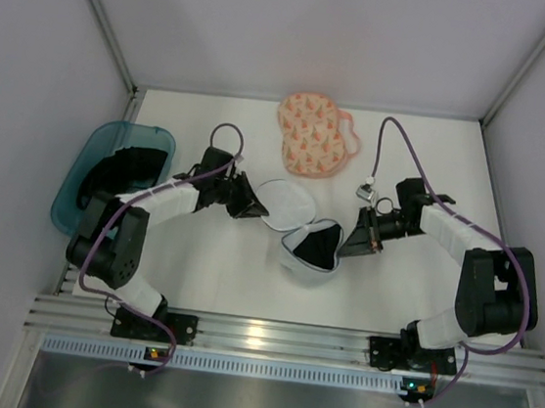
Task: Place the bra in the laundry bag and zip it closed
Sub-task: Close the laundry bag at the center of the board.
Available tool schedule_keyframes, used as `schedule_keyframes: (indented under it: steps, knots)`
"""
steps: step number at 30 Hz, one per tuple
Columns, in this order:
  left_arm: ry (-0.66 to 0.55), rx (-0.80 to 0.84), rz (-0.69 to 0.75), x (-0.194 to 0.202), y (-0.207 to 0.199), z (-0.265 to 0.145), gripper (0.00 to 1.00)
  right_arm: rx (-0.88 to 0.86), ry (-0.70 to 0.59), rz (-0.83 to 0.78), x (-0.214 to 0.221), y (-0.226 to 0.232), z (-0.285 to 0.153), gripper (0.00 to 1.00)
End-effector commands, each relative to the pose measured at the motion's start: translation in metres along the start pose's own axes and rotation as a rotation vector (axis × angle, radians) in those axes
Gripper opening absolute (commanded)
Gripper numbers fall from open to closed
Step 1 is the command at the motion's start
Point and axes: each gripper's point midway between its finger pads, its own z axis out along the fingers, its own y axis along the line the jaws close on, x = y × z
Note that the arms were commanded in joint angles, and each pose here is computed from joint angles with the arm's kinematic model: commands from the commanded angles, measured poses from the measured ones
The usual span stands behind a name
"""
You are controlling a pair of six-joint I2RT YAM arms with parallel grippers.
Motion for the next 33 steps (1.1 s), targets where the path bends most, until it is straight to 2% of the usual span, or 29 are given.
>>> schedule_keyframes:
  steps: [1, 4, 5, 6, 8, 9, 10, 12, 13, 15, 18, 19, 20, 22, 24, 28, 29, 30, 31, 33]
  knots:
    - [-0.080, 0.085, 0.163, -0.007, -0.025, -0.023, 0.00, 0.000, -0.017, -0.106, -0.015, 0.008, -0.002, 0.00]
    - [-0.096, 0.111, 0.282, 0.000, -0.029, -0.035, 0.00, -0.009, -0.019, -0.112, -0.019, 0.012, -0.003, 0.00]
    - [-0.109, 0.136, 0.334, 0.001, -0.036, -0.042, 0.00, -0.011, -0.016, -0.117, -0.019, 0.013, -0.002, 0.04]
    - [-0.120, 0.143, 0.439, 0.002, -0.037, -0.046, 0.00, -0.016, -0.004, -0.100, -0.016, 0.015, -0.003, 0.19]
    - [-0.160, 0.169, 0.569, 0.006, -0.046, -0.058, 0.00, -0.020, 0.004, -0.136, -0.018, 0.019, -0.005, 0.34]
    - [-0.184, 0.153, 0.699, 0.008, -0.046, -0.060, 0.00, -0.023, 0.005, -0.139, -0.018, 0.021, -0.007, 0.41]
    - [-0.198, 0.143, 0.764, 0.011, -0.047, -0.062, 0.00, -0.021, 0.008, -0.147, -0.020, 0.024, -0.011, 0.52]
    - [-0.255, 0.093, 0.952, 0.018, -0.053, -0.069, 0.00, -0.001, -0.010, -0.150, -0.028, 0.022, -0.018, 0.61]
    - [-0.286, 0.058, 1.013, 0.018, -0.054, -0.070, 0.00, 0.011, -0.020, -0.150, -0.034, 0.025, -0.024, 0.63]
    - [-0.304, 0.066, 1.185, 0.043, -0.068, -0.073, 0.00, 0.034, -0.047, -0.141, -0.041, 0.024, -0.033, 0.69]
    - [-0.359, -0.005, 1.353, 0.057, -0.073, -0.074, 0.00, 0.044, -0.081, -0.120, -0.047, 0.033, -0.046, 0.70]
    - [-0.406, -0.077, 1.384, 0.051, -0.071, -0.076, 0.00, 0.050, -0.090, -0.117, -0.048, 0.035, -0.048, 0.70]
    - [-0.396, -0.070, 1.450, 0.067, -0.076, -0.073, 0.00, 0.063, -0.099, -0.116, -0.048, 0.036, -0.050, 0.71]
    - [-0.435, -0.144, 1.549, 0.068, -0.076, -0.074, 0.00, 0.070, -0.113, -0.104, -0.047, 0.042, -0.053, 0.71]
    - [-0.423, -0.149, 1.694, 0.089, -0.075, -0.068, 0.00, 0.094, -0.124, -0.119, -0.046, 0.044, -0.056, 0.76]
    - [-0.496, -0.146, 1.908, 0.104, -0.076, -0.071, 0.00, 0.176, -0.120, -0.170, -0.048, 0.037, -0.065, 0.81]
    - [-0.557, -0.134, 1.972, 0.108, -0.087, -0.075, 0.00, 0.201, -0.127, -0.174, -0.051, 0.032, -0.071, 0.84]
    - [-0.560, -0.130, 2.016, 0.111, -0.081, -0.075, 0.00, 0.210, -0.118, -0.186, -0.056, 0.029, -0.075, 0.87]
    - [-0.619, -0.097, 2.037, 0.113, -0.089, -0.084, 0.00, 0.213, -0.113, -0.187, -0.059, 0.027, -0.076, 0.88]
    - [-0.697, -0.022, 2.164, 0.123, -0.095, -0.090, 0.00, 0.193, -0.084, -0.185, -0.065, 0.023, -0.076, 0.89]
